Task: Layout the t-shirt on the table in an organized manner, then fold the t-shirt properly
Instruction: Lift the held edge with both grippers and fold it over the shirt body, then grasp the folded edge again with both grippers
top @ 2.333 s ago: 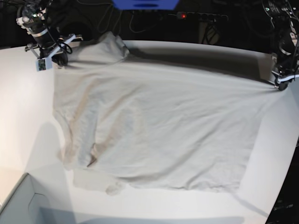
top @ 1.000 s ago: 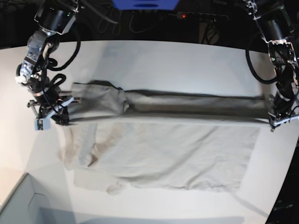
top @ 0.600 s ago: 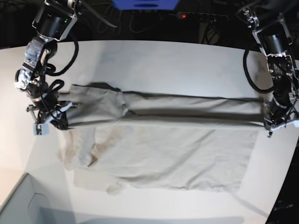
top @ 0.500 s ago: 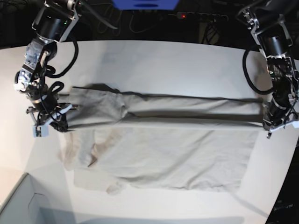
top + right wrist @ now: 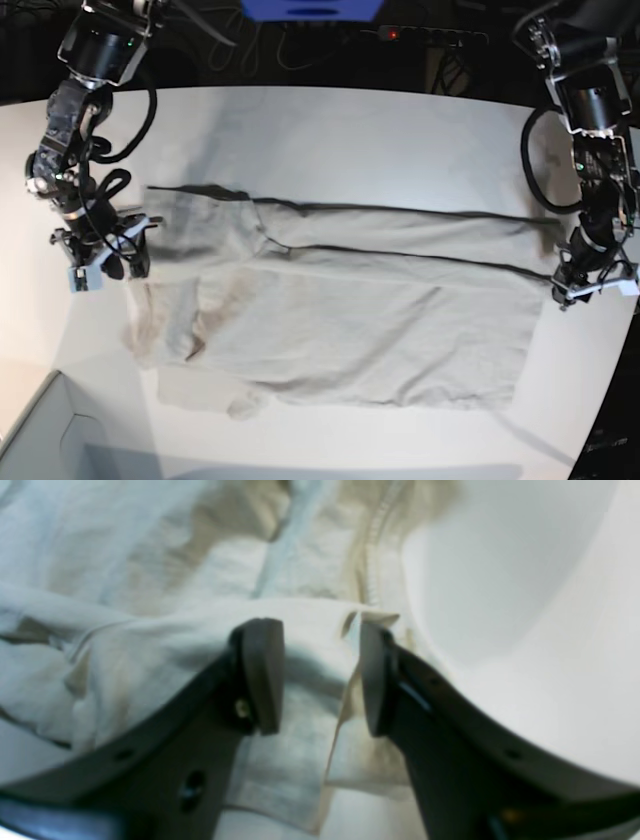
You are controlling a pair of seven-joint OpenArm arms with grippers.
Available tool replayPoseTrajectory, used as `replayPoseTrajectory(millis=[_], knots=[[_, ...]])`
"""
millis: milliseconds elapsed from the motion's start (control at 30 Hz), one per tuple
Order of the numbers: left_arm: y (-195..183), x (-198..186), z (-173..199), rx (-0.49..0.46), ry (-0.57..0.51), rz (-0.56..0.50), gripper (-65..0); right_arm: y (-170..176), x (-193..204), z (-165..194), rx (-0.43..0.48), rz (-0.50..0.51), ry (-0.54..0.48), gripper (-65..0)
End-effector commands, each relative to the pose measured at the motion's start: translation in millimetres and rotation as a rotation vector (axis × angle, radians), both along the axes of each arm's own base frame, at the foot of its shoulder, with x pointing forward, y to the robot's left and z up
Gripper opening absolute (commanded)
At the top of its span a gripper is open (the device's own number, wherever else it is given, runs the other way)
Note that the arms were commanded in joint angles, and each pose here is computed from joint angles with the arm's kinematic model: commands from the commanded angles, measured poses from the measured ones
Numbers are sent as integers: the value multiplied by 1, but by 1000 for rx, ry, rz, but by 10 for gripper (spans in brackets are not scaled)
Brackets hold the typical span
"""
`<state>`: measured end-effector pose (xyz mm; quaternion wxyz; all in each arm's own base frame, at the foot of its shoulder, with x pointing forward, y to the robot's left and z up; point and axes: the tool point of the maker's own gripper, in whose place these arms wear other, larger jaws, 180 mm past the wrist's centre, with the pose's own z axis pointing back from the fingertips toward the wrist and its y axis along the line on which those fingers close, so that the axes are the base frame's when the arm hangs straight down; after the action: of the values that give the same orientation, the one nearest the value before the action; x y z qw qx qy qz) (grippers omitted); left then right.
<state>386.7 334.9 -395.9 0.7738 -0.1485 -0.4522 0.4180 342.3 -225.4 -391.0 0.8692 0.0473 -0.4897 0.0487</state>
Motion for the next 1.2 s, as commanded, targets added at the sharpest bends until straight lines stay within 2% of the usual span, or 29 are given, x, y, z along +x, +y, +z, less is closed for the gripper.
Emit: replayPoseTrajectory(millis=[0,167,367,467,600,867,933,1033,1067,1167], knots=[[11,6,21,25,-56,9,-394,-12,10,28,-16,-20,-94,-376],[22,-35,24,77,-62,32,-394,-30,-9,42,-67,-61,-119,-365],[16,-72,-33,4,66,79,-393,-30,-32,32,-80,-65,-83,-359],[8,-67,-51,-36,106,76,-393,-29,-36,26,-76,-65,-67,-359],[0,-55,-54,-53,108,61,-393,-30,-43,20,-80,-62,-47,-359],[-1,-40,-44,-57,81,57,-406,-43,-50,-34,-8,-79,96,-359],[-2,-42,-48,-61,91,59,-458,-47,-50,-42,2,-84,117,-359],[-2,-49,-60,-77,124,68,-631,-52,-46,-47,12,-88,132,-359],[-1,-51,-63,-81,133,70,-650,-53,-44,-47,16,-90,133,-359],[-1,-55,-68,-85,147,73,-647,-53,-39,-49,30,-92,135,-359]])
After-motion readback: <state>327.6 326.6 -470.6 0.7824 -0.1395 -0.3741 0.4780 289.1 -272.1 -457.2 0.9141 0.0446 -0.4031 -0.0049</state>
